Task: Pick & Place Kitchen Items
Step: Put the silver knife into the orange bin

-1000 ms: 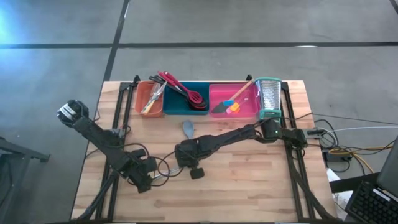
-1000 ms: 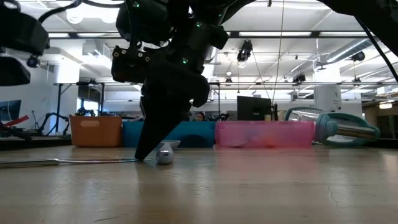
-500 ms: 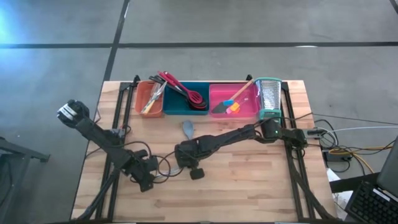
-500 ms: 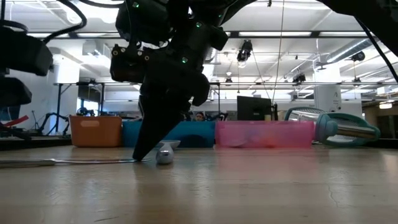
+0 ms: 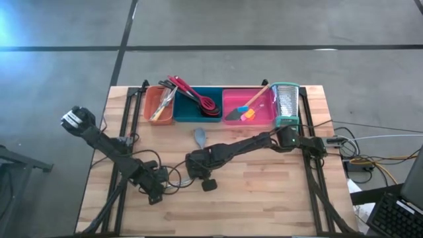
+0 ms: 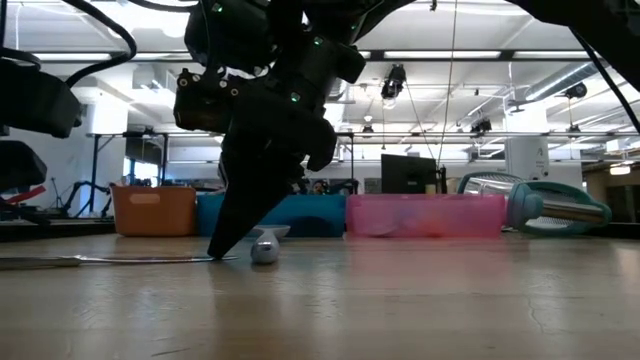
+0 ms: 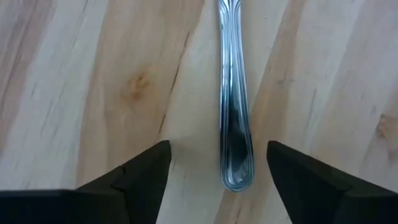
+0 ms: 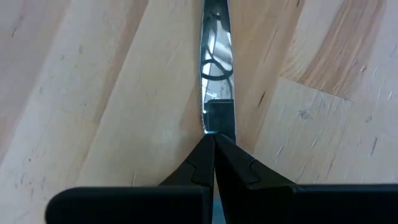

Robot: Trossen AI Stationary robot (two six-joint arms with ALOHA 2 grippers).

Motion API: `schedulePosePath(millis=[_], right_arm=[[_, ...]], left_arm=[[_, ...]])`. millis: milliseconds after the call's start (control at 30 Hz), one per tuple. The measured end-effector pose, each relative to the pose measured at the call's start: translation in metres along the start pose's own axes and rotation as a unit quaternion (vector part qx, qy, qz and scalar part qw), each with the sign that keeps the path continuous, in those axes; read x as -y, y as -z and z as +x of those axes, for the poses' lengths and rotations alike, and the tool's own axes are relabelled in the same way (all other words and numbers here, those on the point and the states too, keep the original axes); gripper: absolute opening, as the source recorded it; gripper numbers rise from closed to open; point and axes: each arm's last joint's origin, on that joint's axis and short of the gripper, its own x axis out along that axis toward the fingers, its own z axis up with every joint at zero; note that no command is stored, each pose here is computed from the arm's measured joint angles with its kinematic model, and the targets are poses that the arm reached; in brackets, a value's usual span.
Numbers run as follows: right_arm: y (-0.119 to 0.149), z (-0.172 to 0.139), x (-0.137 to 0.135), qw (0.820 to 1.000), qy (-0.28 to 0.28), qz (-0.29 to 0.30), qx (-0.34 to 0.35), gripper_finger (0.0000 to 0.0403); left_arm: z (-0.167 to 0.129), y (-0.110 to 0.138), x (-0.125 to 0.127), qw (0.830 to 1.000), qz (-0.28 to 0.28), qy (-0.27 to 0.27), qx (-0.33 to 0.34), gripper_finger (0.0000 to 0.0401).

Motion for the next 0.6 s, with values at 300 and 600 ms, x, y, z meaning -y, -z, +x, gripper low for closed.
schedulePosePath(millis=[300, 600], right_arm=[[0.002, -0.002, 0.013, 1.0, 0.006, 0.011, 0.003, 0.0008], [0.002, -0.003, 0.019, 1.0, 0.01, 0.026, 0.007, 0.0008]], left_arm=[[0.026, -0.004, 0.009, 0.993, 0.001, -0.106, -0.043, 0.0272], [0.023, -0.011, 0.014, 0.991, -0.007, -0.134, -0.023, 0.027]])
